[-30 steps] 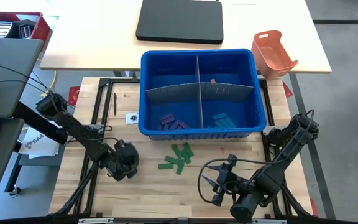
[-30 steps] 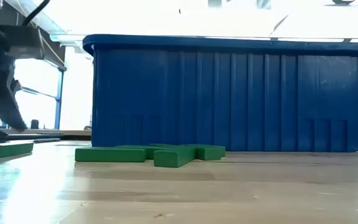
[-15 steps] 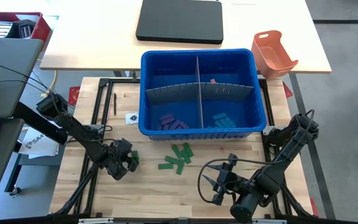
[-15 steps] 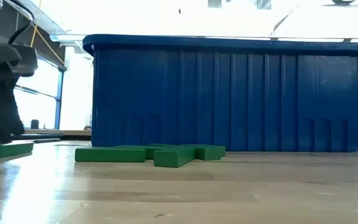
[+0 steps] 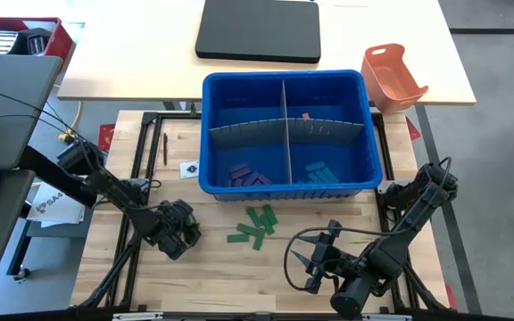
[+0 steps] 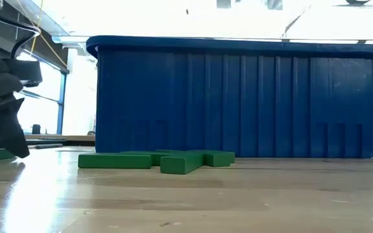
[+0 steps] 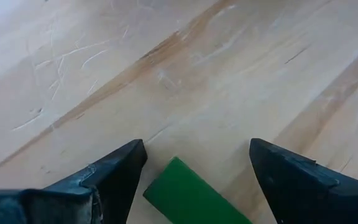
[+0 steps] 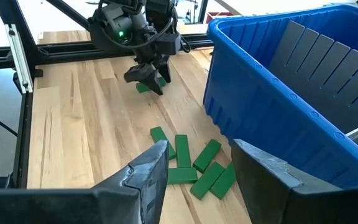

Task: Sort blocks
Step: Put the green block into the blue bin with the other green block

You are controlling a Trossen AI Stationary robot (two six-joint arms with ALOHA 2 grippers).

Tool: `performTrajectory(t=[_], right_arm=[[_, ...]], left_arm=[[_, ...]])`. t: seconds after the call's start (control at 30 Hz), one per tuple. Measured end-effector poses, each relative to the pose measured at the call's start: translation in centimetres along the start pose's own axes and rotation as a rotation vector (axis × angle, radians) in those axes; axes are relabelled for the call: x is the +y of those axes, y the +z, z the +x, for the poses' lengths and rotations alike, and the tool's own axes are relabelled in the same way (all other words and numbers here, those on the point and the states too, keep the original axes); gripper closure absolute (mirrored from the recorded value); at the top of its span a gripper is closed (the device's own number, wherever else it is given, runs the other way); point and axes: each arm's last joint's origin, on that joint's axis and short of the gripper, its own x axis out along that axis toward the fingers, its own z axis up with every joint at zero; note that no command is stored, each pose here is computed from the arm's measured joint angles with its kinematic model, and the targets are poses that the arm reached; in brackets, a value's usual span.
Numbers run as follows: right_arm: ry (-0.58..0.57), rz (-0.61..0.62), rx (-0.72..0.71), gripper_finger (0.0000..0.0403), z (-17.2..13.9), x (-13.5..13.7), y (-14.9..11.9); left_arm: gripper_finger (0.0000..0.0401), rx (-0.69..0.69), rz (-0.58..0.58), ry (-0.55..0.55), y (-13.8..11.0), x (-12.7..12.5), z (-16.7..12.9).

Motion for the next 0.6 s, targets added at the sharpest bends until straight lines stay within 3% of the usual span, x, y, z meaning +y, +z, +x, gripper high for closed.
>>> performTrajectory(t=[0.1, 0.23, 0.5, 0.6], right_arm=[[0.000, 0.000, 0.000, 0.0231, 0.0, 0.0, 0.0], [0.000, 0.001, 0.000, 0.0231, 0.0, 0.0, 0.0], [-0.001, -0.001, 0.001, 0.0231, 0.0, 0.0, 0.0], [-0.001, -0.002, 0.001, 0.0231, 0.0, 0.0, 0.0]], left_arm=[[0.0126, 0.037, 0.030, 0.036, 0.3, -0.1, -0.6], [0.0141, 0.100, 0.039, 0.162, 0.9, 0.4, -1.9], [0.0144, 0.223, -0.074, 0.205, 0.9, 0.1, -3.1], [0.0144, 0.277, -0.049, 0.207, 0.2, 0.2, -3.5]])
